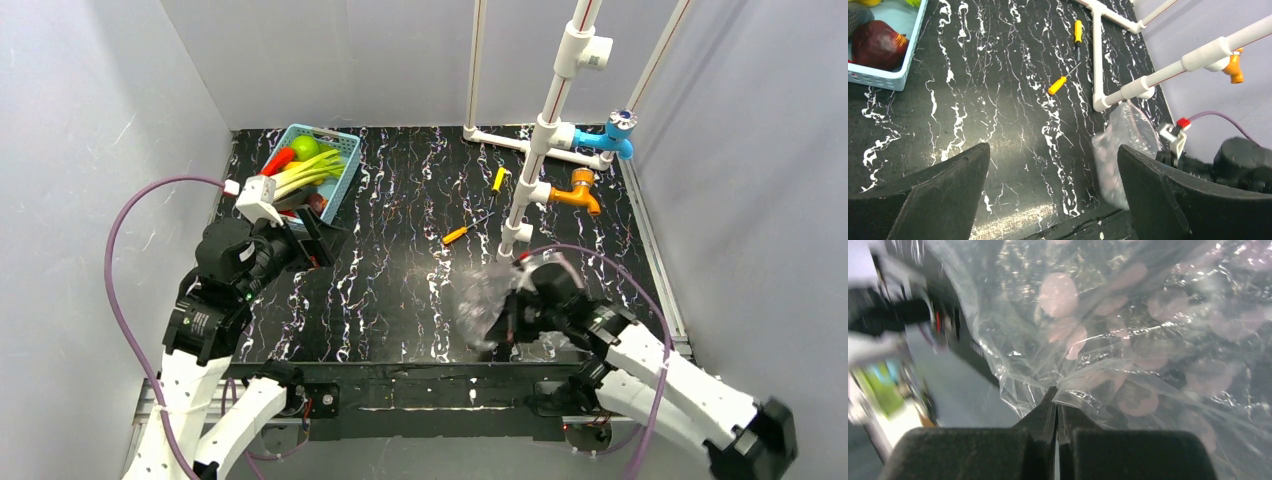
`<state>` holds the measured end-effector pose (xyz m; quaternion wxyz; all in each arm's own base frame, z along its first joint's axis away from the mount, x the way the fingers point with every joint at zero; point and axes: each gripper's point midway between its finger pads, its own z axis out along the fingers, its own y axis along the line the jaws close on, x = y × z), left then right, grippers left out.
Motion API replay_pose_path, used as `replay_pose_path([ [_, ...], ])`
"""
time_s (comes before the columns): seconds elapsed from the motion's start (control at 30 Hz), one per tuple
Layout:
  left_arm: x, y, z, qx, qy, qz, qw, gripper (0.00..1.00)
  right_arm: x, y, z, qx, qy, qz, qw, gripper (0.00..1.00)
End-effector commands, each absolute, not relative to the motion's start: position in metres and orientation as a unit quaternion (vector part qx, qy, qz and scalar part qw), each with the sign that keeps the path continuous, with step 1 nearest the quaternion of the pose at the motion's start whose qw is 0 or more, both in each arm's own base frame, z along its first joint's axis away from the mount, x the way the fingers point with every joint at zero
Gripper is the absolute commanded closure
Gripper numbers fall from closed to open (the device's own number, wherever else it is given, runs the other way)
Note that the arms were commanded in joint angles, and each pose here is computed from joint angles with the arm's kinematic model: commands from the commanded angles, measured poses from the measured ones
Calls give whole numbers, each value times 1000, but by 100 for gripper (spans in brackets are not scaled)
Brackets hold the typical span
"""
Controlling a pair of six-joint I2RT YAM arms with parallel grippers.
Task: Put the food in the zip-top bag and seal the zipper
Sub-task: Move the zipper food storage bag to the center of the board.
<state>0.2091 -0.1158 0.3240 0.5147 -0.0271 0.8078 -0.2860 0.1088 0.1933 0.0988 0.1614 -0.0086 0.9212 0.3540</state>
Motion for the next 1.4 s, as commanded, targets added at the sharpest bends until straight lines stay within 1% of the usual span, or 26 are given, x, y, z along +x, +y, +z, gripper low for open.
replay_pose_path([
  [0.0,214,-113,316,-36,813,-275,512,0,74,269,118,-175,887,396,164,99],
  [0.07,213,-112,314,-41,814,-276,509,1,55,299,116,-257,884,360,153,99],
  [0.13,211,-111,313,-46,815,-276,508,0,52,330,119,-307,876,335,159,99],
  [0.23,207,-109,312,-54,817,-273,505,1,60,377,125,-360,856,332,166,99],
  [0.33,201,-105,316,-55,820,-269,502,1,72,392,121,-388,853,300,176,99],
  [0.4,197,-101,315,-56,825,-259,500,1,70,397,118,-399,849,302,170,98],
  [0.43,195,-99,313,-58,826,-253,500,1,70,397,116,-400,849,302,167,95],
  [0.47,194,-96,311,-62,829,-246,499,0,69,395,114,-398,851,301,164,88],
  [0.5,193,-93,307,-66,832,-240,496,1,70,391,112,-396,853,297,164,77],
  [0.57,194,-91,299,-77,836,-236,489,1,73,381,106,-392,858,285,168,59],
  [0.6,194,-93,293,-81,840,-238,481,1,74,376,104,-389,861,281,169,54],
  [0.63,195,-97,287,-82,843,-245,471,0,76,369,102,-386,864,276,170,52],
  [0.73,201,-113,263,-75,866,-263,418,1,85,347,99,-368,875,259,178,45],
  [0.8,207,-121,245,-74,887,-262,373,1,95,331,100,-350,881,257,187,45],
  [0.83,211,-124,234,-74,899,-256,348,1,101,322,99,-337,885,257,192,44],
  [0.9,217,-121,219,-82,912,-234,326,1,110,307,98,-317,891,263,189,43],
  [0.93,220,-119,212,-89,918,-220,318,0,111,303,101,-316,888,280,183,40],
  [0.97,224,-114,206,-94,923,-201,313,1,105,304,106,-331,875,305,178,36],
  [1.03,230,-101,194,-114,933,-156,304,0,94,310,117,-354,852,343,175,30],
  [1.1,238,-77,182,-165,936,-82,300,1,92,318,124,-357,839,367,182,25],
  [1.17,238,-56,168,-200,938,-17,284,1,95,322,127,-349,839,373,189,23],
  [1.27,238,-28,154,-232,927,65,286,0,94,333,129,-345,833,392,183,23],
  [1.37,249,-16,143,-240,915,102,308,0,91,339,124,-346,832,401,166,23],
])
